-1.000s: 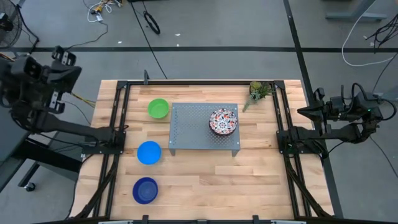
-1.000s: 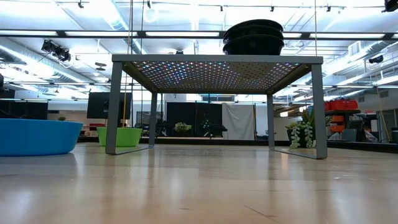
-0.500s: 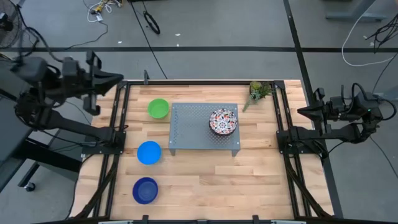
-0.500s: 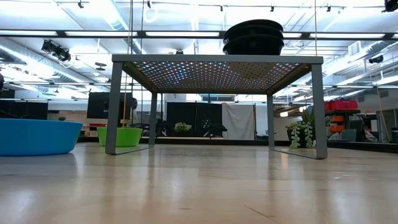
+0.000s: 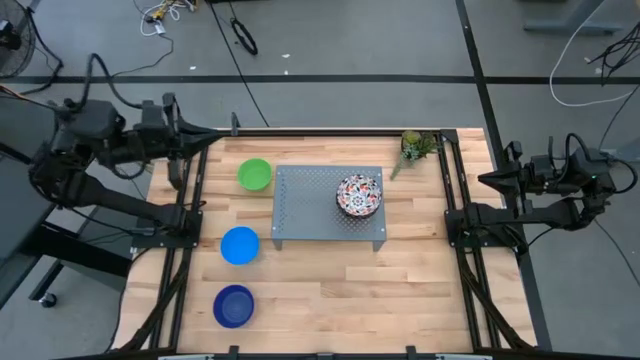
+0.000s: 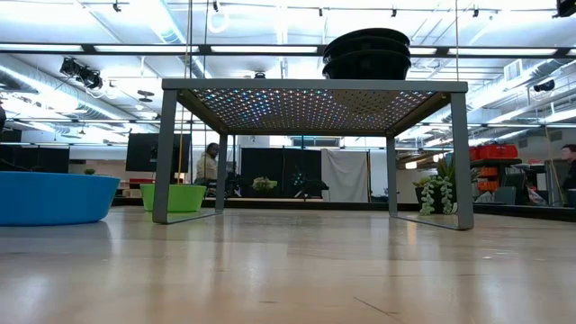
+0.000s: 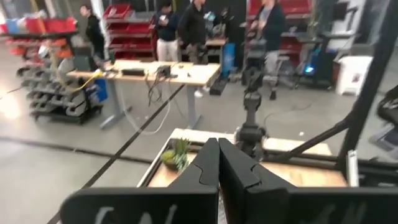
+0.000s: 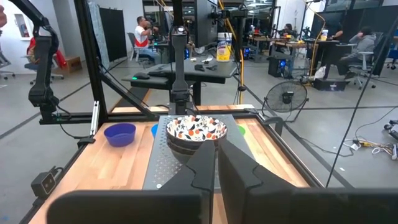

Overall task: Pick & Place Mini bowls
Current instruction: Put the light green plastic bowl on the shelf

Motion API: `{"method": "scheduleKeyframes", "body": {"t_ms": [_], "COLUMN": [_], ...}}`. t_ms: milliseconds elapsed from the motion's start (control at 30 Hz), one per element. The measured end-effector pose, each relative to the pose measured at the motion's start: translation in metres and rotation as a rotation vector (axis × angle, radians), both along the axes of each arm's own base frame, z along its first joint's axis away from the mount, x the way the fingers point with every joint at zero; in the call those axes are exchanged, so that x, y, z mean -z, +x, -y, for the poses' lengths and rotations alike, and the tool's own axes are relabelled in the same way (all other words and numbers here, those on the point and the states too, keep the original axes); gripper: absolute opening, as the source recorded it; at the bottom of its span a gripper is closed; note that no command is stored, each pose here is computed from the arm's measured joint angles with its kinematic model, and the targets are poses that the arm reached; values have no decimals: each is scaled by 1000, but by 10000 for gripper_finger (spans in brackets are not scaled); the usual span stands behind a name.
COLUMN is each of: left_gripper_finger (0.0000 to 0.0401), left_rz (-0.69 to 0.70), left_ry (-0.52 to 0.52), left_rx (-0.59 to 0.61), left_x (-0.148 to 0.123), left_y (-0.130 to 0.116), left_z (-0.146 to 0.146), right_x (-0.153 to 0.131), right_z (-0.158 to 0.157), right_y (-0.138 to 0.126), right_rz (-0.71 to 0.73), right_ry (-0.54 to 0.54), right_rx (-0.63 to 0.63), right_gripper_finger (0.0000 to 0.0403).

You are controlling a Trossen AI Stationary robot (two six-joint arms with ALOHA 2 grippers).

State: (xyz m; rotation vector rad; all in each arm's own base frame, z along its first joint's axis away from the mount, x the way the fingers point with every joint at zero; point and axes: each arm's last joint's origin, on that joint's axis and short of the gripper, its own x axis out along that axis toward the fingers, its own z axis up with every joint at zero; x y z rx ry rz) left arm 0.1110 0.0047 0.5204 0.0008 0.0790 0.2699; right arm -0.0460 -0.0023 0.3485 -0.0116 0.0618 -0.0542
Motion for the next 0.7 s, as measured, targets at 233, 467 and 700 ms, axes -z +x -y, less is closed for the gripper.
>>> {"method": "scheduleKeyframes", "body": {"t_ms": [233,467,700], "left_gripper_finger": [1,1,2], "left_rz": [-50,-78,-83], "left_ry": [15,44,55], "left_rx": [-78,-186,-231], "left_x": [5,7,7], "left_y": [9,17,18], "left_z": [-2,-4,-6], "right_x": [0,0,0], "right_z": [0,0,0], "right_y": [0,0,0], "right_rz": [0,0,0], "right_ry": [0,0,0], "right_rx": [0,0,0], "right_gripper_finger": [23,23,23]}}
